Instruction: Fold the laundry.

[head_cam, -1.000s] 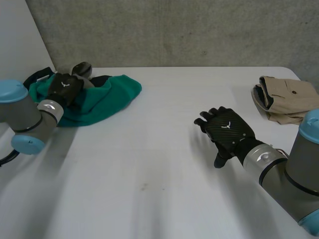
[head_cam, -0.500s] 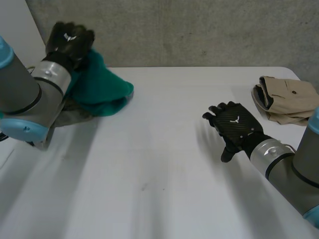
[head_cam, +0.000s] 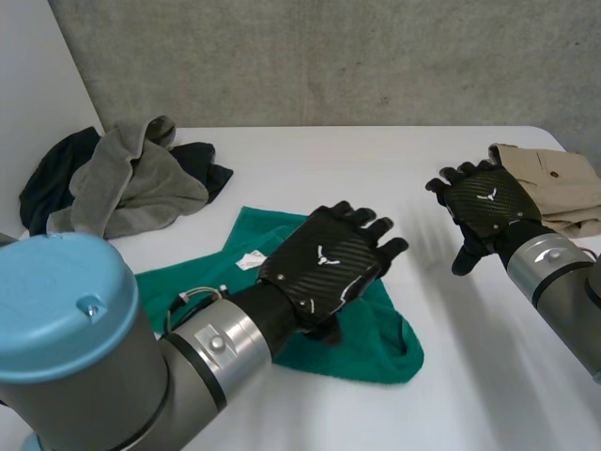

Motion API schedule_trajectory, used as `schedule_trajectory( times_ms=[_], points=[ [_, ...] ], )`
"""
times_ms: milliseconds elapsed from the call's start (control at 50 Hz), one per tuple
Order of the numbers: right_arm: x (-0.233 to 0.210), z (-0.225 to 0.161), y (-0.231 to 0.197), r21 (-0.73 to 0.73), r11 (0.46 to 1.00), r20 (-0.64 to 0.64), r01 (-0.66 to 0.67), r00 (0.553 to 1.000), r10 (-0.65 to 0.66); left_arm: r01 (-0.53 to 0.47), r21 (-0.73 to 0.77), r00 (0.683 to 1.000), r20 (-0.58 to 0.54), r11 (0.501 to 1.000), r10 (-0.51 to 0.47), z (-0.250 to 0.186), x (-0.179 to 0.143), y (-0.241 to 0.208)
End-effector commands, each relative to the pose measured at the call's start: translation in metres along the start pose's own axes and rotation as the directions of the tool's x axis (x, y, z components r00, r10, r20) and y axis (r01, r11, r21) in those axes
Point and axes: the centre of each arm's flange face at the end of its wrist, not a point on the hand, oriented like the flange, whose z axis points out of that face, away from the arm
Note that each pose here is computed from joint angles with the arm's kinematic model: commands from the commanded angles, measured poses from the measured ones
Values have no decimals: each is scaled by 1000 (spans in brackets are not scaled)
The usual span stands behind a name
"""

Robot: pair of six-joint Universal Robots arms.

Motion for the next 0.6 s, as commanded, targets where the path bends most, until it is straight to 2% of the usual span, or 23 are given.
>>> schedule_trajectory(
  times_ms=[20,140,200,240,300,400,500,600],
  points=[
    [-3,0,-4,16,1000,39,13,999,-14,24,-88,985,172,996,-8,-13,-40,2],
    [-14,-7,-8,6,999,178,38,983,-38,62,-187,949,316,980,1,-26,-63,22],
    [-25,-16,-11,3,997,291,80,953,-78,86,-224,936,352,971,-2,-27,-76,36],
    [-32,-23,-10,-14,994,357,111,929,-99,92,-230,934,356,969,-4,-26,-79,40],
    [-36,-27,-7,-41,989,388,144,914,-118,97,-236,949,314,967,-18,-16,-78,50],
    [-34,-25,-1,-87,982,337,167,933,-129,82,-211,975,220,974,-35,18,-81,68],
    [-33,-25,8,-136,978,285,158,952,-114,69,-191,985,172,979,-36,48,-82,79],
    [-37,-30,19,-180,974,291,134,954,-77,66,-197,987,155,978,-35,77,-80,99]
  ],
)
